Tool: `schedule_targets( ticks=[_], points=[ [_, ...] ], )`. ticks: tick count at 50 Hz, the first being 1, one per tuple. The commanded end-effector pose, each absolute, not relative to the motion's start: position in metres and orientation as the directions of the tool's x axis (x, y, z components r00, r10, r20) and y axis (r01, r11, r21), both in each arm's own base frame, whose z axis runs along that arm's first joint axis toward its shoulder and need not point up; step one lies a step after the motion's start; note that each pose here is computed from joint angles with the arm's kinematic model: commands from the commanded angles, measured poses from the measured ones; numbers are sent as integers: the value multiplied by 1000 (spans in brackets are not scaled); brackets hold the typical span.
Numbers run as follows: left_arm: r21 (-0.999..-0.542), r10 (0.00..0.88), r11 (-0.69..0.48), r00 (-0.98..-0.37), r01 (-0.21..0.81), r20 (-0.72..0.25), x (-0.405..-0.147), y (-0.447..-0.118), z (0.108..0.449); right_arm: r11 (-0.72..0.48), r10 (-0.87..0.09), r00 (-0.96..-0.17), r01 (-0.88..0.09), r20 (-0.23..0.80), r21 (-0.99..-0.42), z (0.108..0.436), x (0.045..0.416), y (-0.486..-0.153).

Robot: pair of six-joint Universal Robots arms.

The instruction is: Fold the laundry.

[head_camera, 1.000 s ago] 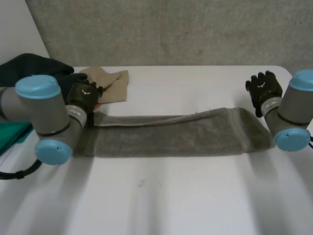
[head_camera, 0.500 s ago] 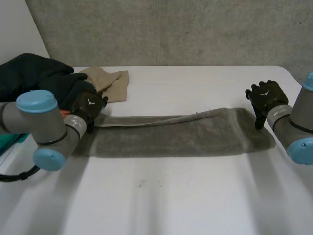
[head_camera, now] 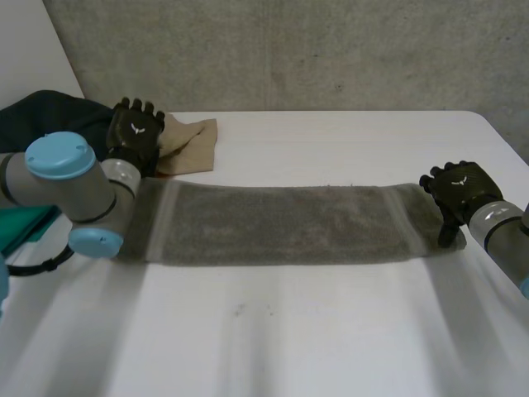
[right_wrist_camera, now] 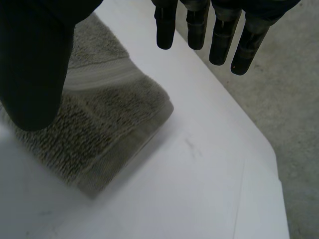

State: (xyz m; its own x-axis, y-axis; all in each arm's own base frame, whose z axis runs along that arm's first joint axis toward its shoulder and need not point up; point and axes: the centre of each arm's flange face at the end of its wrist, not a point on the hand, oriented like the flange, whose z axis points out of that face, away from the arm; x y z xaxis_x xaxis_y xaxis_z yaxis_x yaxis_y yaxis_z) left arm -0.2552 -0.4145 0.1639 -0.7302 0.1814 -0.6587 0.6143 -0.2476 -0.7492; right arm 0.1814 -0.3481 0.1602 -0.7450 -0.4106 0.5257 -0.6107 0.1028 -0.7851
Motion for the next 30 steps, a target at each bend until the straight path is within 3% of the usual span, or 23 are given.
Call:
schedule_targets(
  ticks=[1,14,18,25,30],
  points=[
    [-755,237,-192,-717,626,-655,-247,-381,161,141,-437,-742,-615,509,-776,141,175,-355],
    [-758,250,-175,-716,629,-652,-240,-361,168,182,-450,-739,-626,502,-758,110,175,-371],
    [-757,239,-185,-719,626,-653,-240,-359,175,185,-387,-766,-610,513,-771,120,165,-381],
    [-756,212,-218,-726,617,-654,-237,-349,198,202,-216,-790,-611,573,-766,156,115,-391],
    [-769,200,-230,-744,597,-638,-232,-340,212,245,-121,-740,-669,662,-702,167,62,-403]
  ],
)
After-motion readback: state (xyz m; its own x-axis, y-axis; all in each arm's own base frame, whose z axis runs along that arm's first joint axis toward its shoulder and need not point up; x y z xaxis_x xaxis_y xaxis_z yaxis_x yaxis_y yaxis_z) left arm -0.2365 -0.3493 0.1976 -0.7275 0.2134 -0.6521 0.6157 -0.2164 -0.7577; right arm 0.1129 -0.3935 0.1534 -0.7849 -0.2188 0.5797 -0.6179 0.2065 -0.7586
